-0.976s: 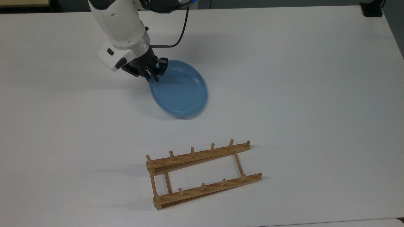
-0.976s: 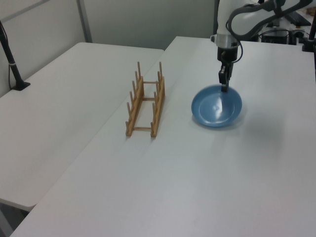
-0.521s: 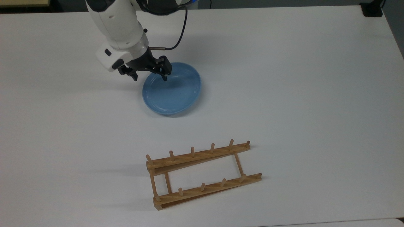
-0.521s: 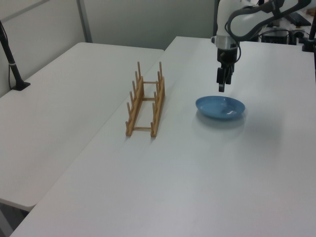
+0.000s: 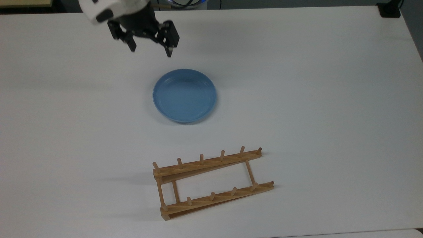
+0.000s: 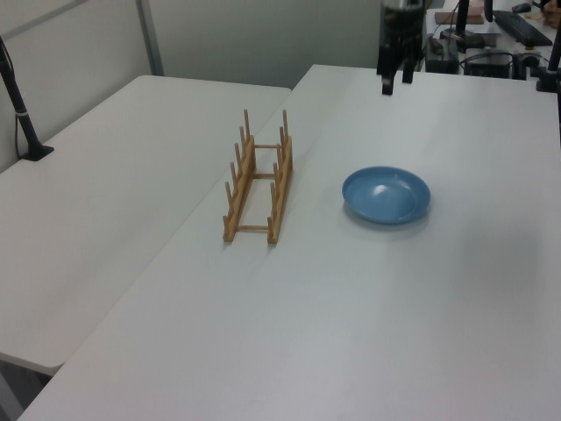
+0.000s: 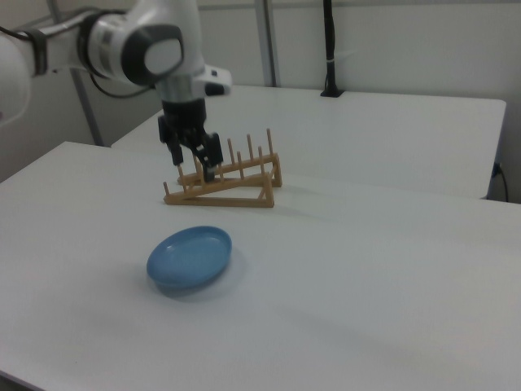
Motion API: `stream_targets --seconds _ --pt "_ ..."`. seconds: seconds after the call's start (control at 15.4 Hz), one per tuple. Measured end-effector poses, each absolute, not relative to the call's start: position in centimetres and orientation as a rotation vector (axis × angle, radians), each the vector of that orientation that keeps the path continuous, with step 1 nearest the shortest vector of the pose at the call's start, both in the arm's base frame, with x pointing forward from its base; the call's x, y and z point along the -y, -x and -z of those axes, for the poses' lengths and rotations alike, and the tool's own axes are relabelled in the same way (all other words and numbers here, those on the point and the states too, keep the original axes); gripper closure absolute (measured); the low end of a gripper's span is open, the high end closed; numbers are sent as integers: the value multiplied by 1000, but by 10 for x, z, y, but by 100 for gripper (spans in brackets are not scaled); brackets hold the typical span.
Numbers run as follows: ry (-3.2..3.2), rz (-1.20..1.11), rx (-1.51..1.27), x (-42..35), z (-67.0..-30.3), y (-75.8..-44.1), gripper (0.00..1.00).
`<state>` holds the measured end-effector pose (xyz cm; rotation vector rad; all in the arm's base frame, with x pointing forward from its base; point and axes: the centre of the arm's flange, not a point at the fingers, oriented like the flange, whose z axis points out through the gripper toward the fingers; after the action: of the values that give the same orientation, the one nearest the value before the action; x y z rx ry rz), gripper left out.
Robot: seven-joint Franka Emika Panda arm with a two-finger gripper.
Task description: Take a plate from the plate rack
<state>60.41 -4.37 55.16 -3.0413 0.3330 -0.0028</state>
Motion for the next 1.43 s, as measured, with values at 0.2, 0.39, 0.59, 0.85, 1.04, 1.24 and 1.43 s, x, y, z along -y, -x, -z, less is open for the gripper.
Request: stream_targets --seconds 0.2,0.39,0.59,0.85,1.04,1.24,1.43 --pt "3044 11 -381 36 -588 -584 0" --pt "3048 -12 -424 28 -614 -562 0" --pt "3059 45 -424 29 -640 -546 0" --pt "3122 138 -112 65 -653 -541 0" --pt "3135 176 -10 97 -655 -539 0" --pt "3134 177 -12 93 -654 -540 0" --pt "3132 154 12 70 -647 -547 0"
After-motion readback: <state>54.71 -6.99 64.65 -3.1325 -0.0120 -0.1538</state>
